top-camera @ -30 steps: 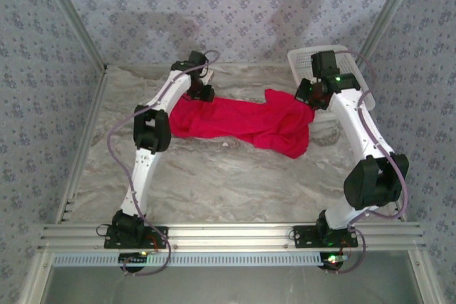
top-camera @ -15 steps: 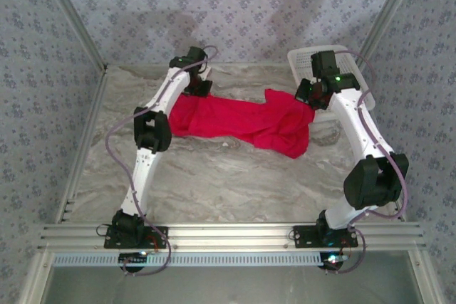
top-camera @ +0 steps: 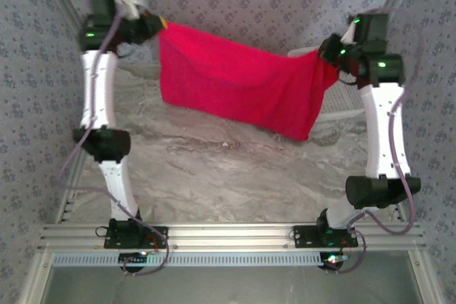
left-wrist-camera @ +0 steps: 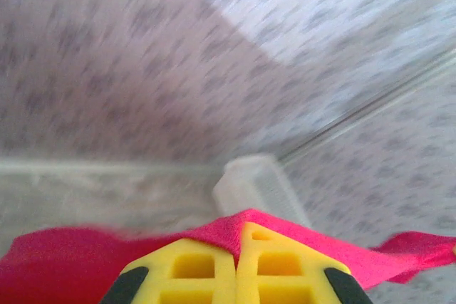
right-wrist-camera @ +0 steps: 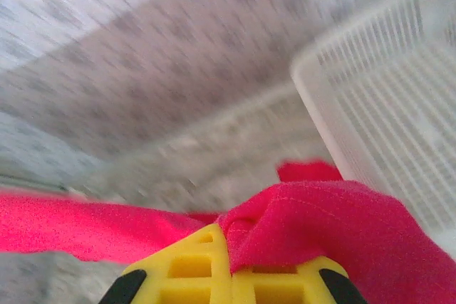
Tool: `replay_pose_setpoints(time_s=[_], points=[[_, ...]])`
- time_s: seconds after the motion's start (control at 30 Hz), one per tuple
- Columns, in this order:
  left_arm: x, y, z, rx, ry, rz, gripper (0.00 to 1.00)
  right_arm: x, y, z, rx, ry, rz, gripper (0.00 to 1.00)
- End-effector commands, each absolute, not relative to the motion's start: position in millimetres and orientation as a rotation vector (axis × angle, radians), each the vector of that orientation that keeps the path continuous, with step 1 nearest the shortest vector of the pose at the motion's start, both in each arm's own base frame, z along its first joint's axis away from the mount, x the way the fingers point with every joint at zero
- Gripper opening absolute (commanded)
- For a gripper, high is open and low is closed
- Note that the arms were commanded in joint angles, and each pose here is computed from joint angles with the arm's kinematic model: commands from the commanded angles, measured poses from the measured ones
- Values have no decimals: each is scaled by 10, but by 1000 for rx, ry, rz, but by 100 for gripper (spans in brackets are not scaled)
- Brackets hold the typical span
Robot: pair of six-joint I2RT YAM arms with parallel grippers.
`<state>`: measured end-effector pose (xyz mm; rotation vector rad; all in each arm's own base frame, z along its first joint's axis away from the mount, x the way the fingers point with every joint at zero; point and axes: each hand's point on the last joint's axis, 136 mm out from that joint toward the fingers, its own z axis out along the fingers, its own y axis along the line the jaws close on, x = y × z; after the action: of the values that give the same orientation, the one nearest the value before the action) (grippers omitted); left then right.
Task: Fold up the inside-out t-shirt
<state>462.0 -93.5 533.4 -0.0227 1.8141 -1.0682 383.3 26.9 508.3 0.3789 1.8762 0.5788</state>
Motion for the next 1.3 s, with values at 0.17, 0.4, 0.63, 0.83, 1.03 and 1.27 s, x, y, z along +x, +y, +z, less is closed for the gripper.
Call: replay_pose_setpoints(time_s=[0.17,0.4,0.63,0.83,1.03,1.27], points=[[3617,-455,6320,-75,1567,-1005,0,3092,349,5883,313,1668,774,0],[3578,-383,6077,-134,1616,-933,0,3262,515,5589,299,1729,873,0],[3823,-280,5543,-197,1701,-892,0,3569,523,5095,391,1871,885,0],[3973,-269,5238,-218,1762,-895,0,3652,624,4822,372,1962,833,0],[4045,-339,5105,-214,1790,-916,0,3679,646,4648,373,2015,793,0],[3796,-317,5460,-182,1683,-845,0,3465,658,5193,271,1851,816,0]])
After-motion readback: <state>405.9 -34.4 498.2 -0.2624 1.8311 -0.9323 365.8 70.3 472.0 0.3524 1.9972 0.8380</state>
